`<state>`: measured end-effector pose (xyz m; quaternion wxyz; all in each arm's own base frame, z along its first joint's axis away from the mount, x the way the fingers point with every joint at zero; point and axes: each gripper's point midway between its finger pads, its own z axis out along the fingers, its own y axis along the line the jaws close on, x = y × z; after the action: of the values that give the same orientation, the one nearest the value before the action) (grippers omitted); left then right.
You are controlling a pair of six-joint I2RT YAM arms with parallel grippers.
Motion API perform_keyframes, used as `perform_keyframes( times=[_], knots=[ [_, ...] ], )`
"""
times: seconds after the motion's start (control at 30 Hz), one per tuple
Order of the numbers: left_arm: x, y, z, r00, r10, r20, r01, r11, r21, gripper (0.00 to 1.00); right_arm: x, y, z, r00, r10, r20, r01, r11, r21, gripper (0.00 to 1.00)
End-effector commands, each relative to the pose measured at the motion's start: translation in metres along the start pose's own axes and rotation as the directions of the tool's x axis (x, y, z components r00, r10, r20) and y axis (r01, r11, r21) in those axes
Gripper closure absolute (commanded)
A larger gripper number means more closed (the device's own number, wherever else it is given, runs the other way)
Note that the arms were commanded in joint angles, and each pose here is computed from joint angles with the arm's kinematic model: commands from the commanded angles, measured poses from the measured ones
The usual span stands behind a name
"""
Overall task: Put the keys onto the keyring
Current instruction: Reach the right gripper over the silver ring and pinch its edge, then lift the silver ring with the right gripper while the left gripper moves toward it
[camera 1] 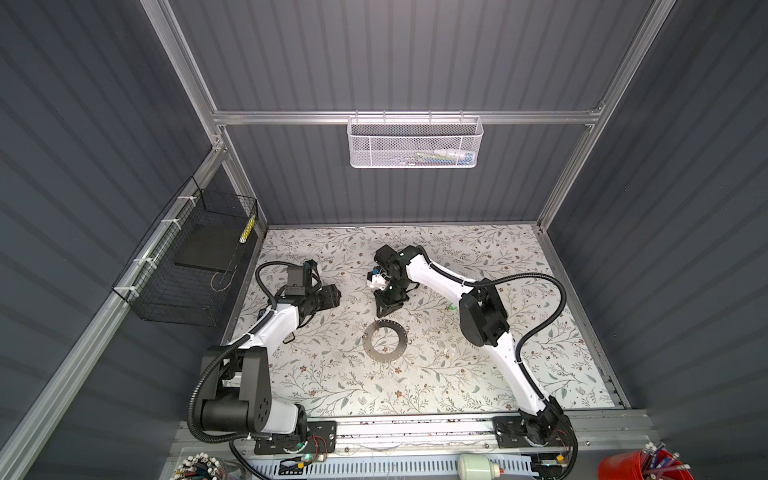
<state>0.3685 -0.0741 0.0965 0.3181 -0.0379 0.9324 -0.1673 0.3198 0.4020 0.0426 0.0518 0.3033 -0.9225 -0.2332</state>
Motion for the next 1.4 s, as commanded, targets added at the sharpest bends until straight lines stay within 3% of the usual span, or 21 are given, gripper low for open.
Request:
perform_keyframes(
  times=[0.0, 0.8, 1.37],
  knots=[
    [0.005, 0.0, 0.0, 1.0, -0.013, -0.005, 0.013, 1.0, 0.003, 0.35, 0.004, 0.003, 0.002, 1.0, -0.007, -0.027, 0.007, 1.0, -0.008, 0.75],
    [0.009, 0.001, -0.001, 1.0, -0.018, -0.015, 0.018, 1.0, 0.0, 0.35, 0.002, -0.006, 0.02, 0.997, 0.006, -0.072, -0.004, 1.0, 0.019, 0.74],
    [0.013, 0.002, 0.002, 0.999, -0.021, -0.025, 0.021, 1.0, -0.003, 0.35, 0.004, -0.003, 0.027, 0.996, -0.001, -0.094, 0.002, 1.0, 0.006, 0.8]
  ],
)
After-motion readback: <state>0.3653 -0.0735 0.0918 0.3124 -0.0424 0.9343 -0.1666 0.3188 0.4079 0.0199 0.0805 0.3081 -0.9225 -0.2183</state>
